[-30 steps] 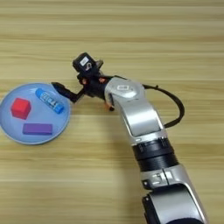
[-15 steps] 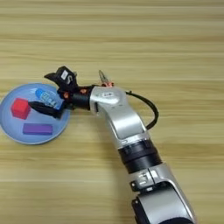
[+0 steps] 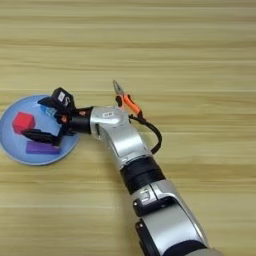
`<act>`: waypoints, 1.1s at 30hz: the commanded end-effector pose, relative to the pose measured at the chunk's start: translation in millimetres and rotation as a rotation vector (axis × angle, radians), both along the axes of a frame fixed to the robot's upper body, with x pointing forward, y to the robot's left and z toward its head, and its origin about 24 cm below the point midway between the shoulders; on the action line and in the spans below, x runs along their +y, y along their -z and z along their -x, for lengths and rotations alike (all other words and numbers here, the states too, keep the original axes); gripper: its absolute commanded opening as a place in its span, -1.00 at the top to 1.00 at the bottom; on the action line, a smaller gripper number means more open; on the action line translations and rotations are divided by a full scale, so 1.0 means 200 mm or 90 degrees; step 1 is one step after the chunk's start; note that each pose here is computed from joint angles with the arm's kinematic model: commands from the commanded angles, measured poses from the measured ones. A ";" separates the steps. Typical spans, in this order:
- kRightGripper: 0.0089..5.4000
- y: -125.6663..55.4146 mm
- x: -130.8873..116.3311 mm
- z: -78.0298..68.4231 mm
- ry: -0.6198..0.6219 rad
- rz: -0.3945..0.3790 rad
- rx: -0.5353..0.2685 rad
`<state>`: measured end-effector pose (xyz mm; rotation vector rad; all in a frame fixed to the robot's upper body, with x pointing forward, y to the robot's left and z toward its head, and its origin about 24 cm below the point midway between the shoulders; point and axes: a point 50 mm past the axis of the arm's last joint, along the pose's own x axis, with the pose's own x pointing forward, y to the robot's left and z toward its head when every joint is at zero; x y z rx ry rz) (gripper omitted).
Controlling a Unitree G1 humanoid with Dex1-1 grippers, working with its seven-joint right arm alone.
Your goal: Move the objects on the table
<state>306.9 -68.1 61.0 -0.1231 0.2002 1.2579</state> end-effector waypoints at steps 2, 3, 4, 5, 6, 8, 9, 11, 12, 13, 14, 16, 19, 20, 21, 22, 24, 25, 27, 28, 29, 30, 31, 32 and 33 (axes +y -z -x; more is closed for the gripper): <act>-0.99 -0.18 0.08 -0.08 0.001 -0.019 -0.106; -0.99 -0.18 0.09 -0.08 -0.001 -0.019 -0.107; -0.99 -0.17 0.10 -0.08 -0.003 -0.017 -0.109; -0.99 -0.16 0.11 -0.08 -0.004 -0.015 -0.110; -0.99 -0.16 0.12 -0.08 -0.004 -0.012 -0.111; -0.99 -0.14 0.13 -0.09 -0.001 -0.001 -0.112; -0.99 -0.13 0.14 -0.09 0.003 0.005 -0.115; -0.99 -0.11 0.15 -0.10 0.009 0.019 -0.121; -0.99 -0.10 0.15 -0.10 0.011 0.024 -0.122; -0.92 -0.09 0.15 -0.11 0.017 0.033 -0.124; -0.91 -0.08 0.15 -0.11 0.022 0.039 -0.124; -0.83 -0.07 0.15 -0.12 0.031 0.048 -0.123; -0.69 -0.05 0.15 -0.14 0.049 0.057 -0.129; -0.65 -0.05 0.16 -0.14 0.052 0.057 -0.131; -0.61 -0.05 0.16 -0.14 0.053 0.057 -0.131; -0.58 -0.04 0.16 -0.14 0.053 0.057 -0.132; -0.48 -0.04 0.16 -0.14 0.052 0.057 -0.133; -0.42 -0.04 0.16 -0.14 0.052 0.057 -0.133; -0.32 -0.04 0.16 -0.14 0.051 0.055 -0.134; -0.28 -0.04 0.17 -0.14 0.050 0.054 -0.135; -0.21 -0.04 0.17 -0.14 0.049 0.052 -0.135; -0.17 -0.04 0.17 -0.14 0.048 0.051 -0.136; -0.15 -0.04 0.17 -0.14 0.047 0.049 -0.137; -0.12 -0.04 0.17 -0.14 0.046 0.048 -0.137; -0.06 -0.05 0.18 -0.14 0.046 0.048 -0.137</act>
